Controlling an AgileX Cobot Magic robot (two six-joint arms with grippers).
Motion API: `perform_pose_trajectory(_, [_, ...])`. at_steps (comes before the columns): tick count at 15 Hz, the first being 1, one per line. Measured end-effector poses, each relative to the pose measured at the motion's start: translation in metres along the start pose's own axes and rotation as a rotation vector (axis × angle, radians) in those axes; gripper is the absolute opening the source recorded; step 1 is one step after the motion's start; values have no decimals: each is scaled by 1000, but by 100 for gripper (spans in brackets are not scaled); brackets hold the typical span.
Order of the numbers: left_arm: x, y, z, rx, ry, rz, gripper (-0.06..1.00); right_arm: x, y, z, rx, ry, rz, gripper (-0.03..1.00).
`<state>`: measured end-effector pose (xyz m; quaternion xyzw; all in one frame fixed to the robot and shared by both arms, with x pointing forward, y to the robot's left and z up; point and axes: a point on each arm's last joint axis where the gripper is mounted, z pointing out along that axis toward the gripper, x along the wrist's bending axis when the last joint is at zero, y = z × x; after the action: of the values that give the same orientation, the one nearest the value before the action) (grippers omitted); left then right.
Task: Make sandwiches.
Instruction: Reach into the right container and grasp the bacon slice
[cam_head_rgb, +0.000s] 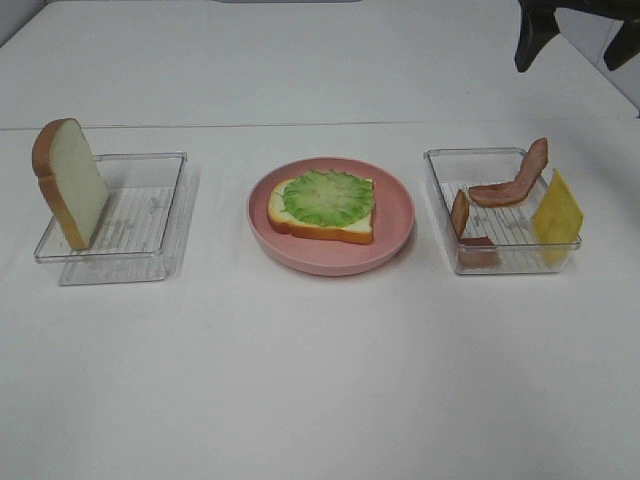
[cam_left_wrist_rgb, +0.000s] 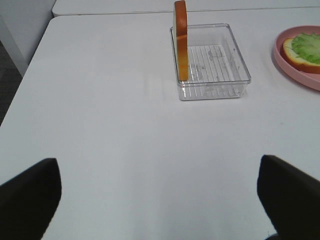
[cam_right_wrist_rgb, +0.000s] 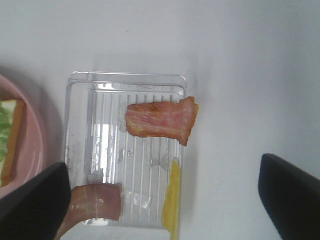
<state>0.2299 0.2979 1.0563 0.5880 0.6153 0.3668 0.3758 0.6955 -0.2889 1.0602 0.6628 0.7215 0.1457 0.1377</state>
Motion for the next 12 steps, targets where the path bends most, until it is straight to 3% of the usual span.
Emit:
perform_pose_trajectory(4, [0,0,0,0,0,0,99,-32,-5,58,61,26,47,97])
perform_pose_trajectory(8, [0,0,0,0,0,0,99,-36,-12,110,101,59,50,97])
perform_pose_trajectory(12, [0,0,0,0,0,0,99,-37,-15,133,104,58,45,93])
